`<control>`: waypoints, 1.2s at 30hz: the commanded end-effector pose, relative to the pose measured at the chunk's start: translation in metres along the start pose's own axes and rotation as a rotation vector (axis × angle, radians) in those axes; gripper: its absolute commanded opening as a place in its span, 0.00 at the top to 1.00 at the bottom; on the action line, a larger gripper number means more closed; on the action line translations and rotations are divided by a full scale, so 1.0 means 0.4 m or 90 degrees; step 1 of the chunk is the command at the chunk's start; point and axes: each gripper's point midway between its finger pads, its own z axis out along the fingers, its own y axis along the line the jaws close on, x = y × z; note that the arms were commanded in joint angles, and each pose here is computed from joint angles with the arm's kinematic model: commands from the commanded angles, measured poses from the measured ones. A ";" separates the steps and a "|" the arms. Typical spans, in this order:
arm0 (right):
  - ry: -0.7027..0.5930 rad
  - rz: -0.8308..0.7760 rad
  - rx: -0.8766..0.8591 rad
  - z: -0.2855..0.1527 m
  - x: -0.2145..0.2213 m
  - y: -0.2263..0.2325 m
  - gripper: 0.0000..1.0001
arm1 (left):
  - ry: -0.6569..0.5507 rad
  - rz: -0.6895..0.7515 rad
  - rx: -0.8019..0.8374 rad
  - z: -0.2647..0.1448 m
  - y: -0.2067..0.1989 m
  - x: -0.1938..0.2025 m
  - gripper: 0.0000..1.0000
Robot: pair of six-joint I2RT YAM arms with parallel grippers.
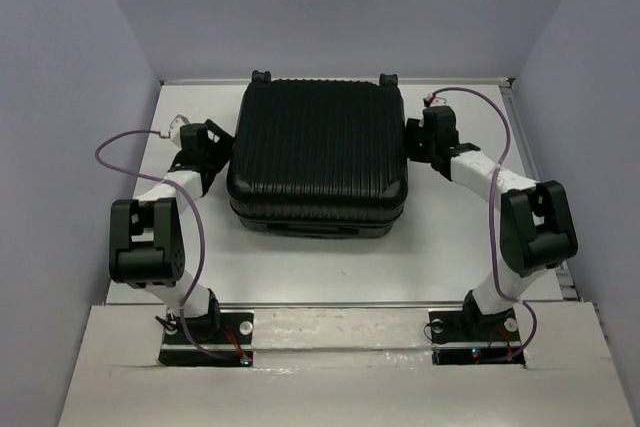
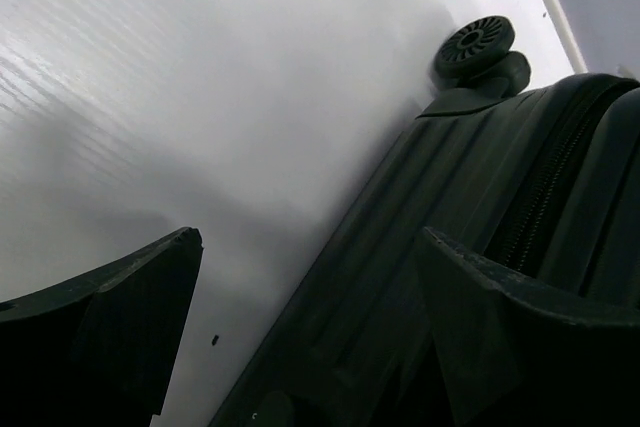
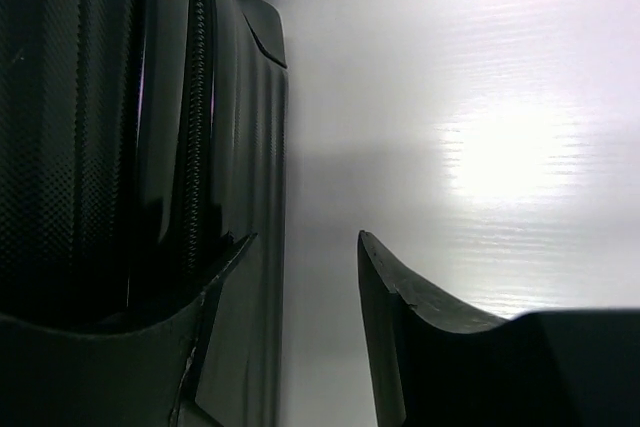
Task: Pack the luggage
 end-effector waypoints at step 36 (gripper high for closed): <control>-0.149 -0.127 -0.661 -0.497 0.305 0.263 0.44 | 0.146 0.281 0.486 -0.781 -0.190 0.211 0.24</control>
